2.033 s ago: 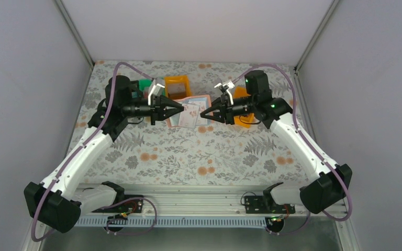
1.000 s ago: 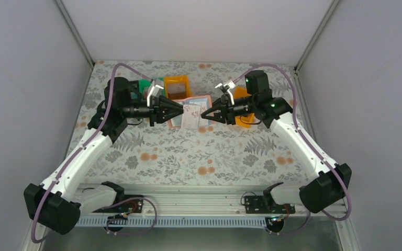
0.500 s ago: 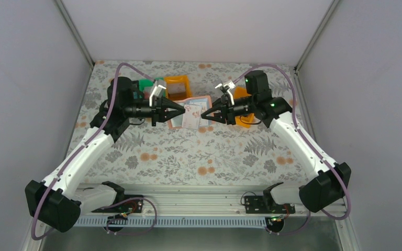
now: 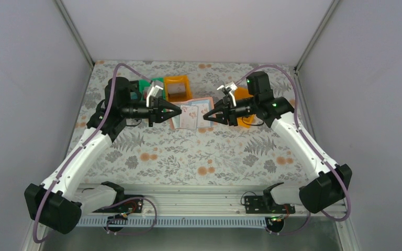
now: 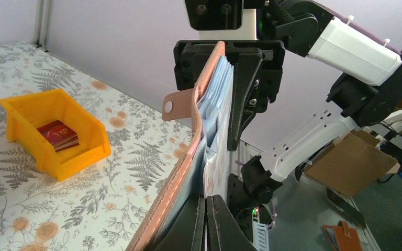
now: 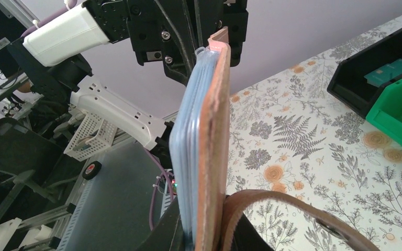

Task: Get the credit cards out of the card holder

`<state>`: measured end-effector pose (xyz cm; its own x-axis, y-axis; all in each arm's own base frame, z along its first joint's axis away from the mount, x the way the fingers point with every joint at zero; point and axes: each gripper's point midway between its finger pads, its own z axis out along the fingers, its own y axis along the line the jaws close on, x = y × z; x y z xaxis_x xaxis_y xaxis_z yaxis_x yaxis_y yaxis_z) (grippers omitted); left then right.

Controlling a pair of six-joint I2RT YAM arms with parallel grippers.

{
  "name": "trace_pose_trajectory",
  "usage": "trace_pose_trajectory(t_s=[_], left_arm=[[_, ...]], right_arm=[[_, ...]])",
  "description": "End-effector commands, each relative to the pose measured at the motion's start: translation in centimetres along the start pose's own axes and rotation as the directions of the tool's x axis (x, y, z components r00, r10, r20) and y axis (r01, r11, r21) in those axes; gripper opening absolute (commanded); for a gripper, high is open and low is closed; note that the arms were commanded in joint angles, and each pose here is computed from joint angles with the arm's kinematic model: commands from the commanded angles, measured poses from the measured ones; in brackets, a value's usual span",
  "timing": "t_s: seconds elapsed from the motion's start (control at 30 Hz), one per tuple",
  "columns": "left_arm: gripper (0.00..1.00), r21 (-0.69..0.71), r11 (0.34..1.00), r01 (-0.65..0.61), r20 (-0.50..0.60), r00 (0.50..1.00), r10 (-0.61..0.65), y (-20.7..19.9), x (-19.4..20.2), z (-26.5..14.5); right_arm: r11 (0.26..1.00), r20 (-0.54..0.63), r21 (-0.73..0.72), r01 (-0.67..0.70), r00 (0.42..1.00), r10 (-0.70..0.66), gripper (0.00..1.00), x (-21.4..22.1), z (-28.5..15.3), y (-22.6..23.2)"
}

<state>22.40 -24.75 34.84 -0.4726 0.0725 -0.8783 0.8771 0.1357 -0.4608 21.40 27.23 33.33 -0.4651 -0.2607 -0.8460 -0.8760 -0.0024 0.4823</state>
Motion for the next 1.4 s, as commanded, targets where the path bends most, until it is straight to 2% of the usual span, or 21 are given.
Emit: trace_pose_trajectory(t_s=[0.0, 0.43, 0.63, 0.87, 1.0, 1.23, 1.37], left_arm=[[0.02, -0.016, 0.999, -0.052, 0.027, 0.998, 0.052, -0.7, -1.1, -1.0], [0.02, 0.004, 1.0, -0.028, 0.052, 0.998, 0.028, -0.8, -1.6, -1.0], [0.02, -0.005, 1.0, 0.023, 0.092, 0.996, -0.022, 0.3, -2.6, -0.3], [0.02, -0.05, 0.995, -0.087, 0.03, 0.996, 0.089, 0.4, -2.5, -0.5], [0.02, -0.051, 0.996, -0.072, 0.012, 0.997, 0.073, 0.5, -1.3, -0.7], [0.02, 0.012, 1.0, -0.024, 0.038, 0.999, 0.024, -0.2, -1.4, -0.2], [0.16, 0.016, 1.0, -0.021, 0.023, 1.0, 0.021, -0.4, -0.6, 0.8]], right_arm=[[0.999, 0.014, -0.021, 0.038, 0.999, -0.038, 0.04, -0.4, -0.9, 1.8], [1.0, -0.01, -0.008, 0.01, 1.0, -0.01, 0.04, 0.3, -1.0, 1.6], [1.0, -0.036, -0.017, -0.025, 0.999, 0.024, 0.04, 0.9, -0.6, 0.7], [1.0, -0.032, -0.009, 0.017, 0.999, -0.017, 0.04, 0.8, -0.8, 1.2], [1.0, -0.026, -0.017, 0.022, 0.999, -0.023, 0.04, 0.6, -1.0, 1.5], [0.999, -0.032, -0.045, 0.017, 0.999, -0.018, 0.04, 0.5, -1.0, 1.8], [0.998, -0.02, -0.059, 0.025, 0.999, -0.026, 0.04, 0.0, -1.0, 2.1]])
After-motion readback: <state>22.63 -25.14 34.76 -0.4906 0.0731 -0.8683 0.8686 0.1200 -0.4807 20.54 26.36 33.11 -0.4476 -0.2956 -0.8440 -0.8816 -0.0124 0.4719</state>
